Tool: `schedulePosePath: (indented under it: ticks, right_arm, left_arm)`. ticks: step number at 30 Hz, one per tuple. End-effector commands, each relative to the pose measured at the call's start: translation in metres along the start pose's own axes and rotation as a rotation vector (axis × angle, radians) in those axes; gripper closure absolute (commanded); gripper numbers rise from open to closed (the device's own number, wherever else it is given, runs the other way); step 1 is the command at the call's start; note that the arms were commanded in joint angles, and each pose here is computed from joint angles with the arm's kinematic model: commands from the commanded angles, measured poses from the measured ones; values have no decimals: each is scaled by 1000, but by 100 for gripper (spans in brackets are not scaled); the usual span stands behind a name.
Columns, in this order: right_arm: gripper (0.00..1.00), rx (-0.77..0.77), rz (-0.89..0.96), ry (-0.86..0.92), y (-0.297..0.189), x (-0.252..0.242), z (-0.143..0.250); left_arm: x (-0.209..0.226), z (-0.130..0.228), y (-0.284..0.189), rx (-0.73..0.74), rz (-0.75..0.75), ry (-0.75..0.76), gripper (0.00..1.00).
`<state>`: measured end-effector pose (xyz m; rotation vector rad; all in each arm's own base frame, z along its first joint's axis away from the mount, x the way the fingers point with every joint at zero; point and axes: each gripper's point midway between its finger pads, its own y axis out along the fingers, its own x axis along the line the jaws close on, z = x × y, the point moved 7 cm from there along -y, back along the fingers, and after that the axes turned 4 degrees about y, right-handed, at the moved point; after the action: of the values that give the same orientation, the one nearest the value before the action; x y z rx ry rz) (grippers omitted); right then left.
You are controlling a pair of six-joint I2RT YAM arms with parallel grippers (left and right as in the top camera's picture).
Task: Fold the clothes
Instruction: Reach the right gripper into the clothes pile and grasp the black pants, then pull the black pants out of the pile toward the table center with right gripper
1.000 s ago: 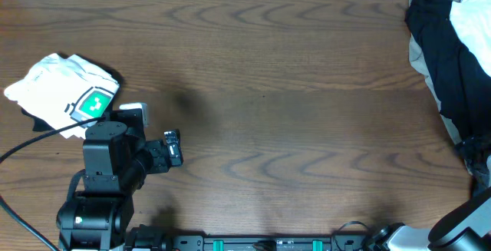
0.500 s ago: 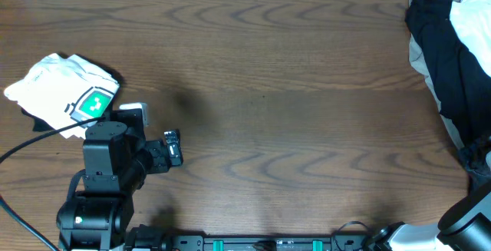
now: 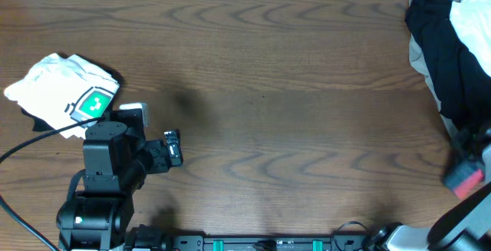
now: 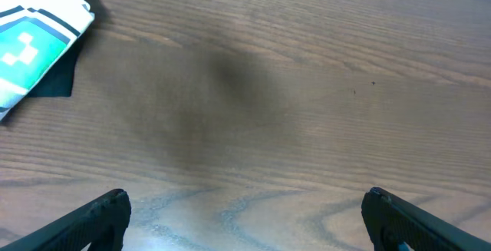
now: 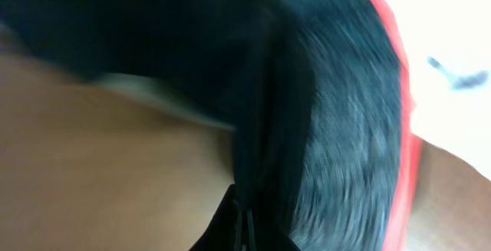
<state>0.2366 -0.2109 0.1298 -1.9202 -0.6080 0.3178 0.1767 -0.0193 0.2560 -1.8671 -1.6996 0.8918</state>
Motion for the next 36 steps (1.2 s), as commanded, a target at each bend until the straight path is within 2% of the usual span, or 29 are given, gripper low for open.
schedulePosePath:
  ticks: [1, 5, 9, 15, 21, 22, 23, 26, 29, 31, 34, 36]
  right_arm:
    - [99, -87, -284, -169, -52, 61, -7]
    - [99, -91, -387, -362, -87, 107, 25]
    - [99, 11, -449, -549, -106, 141, 78]
    - [99, 128, -519, -818, -122, 175, 153]
    - [98, 141, -597, -1049, -140, 194, 204]
    - [89, 126, -598, -1082, -142, 195, 208]
    - [81, 110, -586, -1095, -143, 196, 209]
    - [78, 49, -516, -1076, -139, 195, 201]
    - [72, -37, -424, -948, -133, 194, 179]
    - [71, -83, -394, -861, -130, 194, 165]
    - [61, -164, -405, -725, -126, 198, 135]
    - [60, -230, -422, -651, -123, 201, 111]
  left_arm:
    - [-2, -6, -6, -26, 7, -3, 2]
    - [-2, -6, -6, -26, 7, -4, 2]
    - [-2, -6, -6, -26, 7, -3, 2]
    - [-2, -6, -6, -26, 7, -4, 2]
    - [-2, -6, -6, -26, 7, -4, 2]
    - [-2, -6, -6, -26, 7, -4, 2]
    - [-2, -6, -6, -26, 7, -4, 2]
    - [-2, -6, -6, -26, 7, -4, 2]
    - [-2, -6, -6, -26, 7, -3, 2]
    - [-2, -6, -6, -26, 7, -3, 2]
    - [-2, -6, -6, -26, 7, -3, 2]
    - [-2, -6, -6, -26, 7, -3, 2]
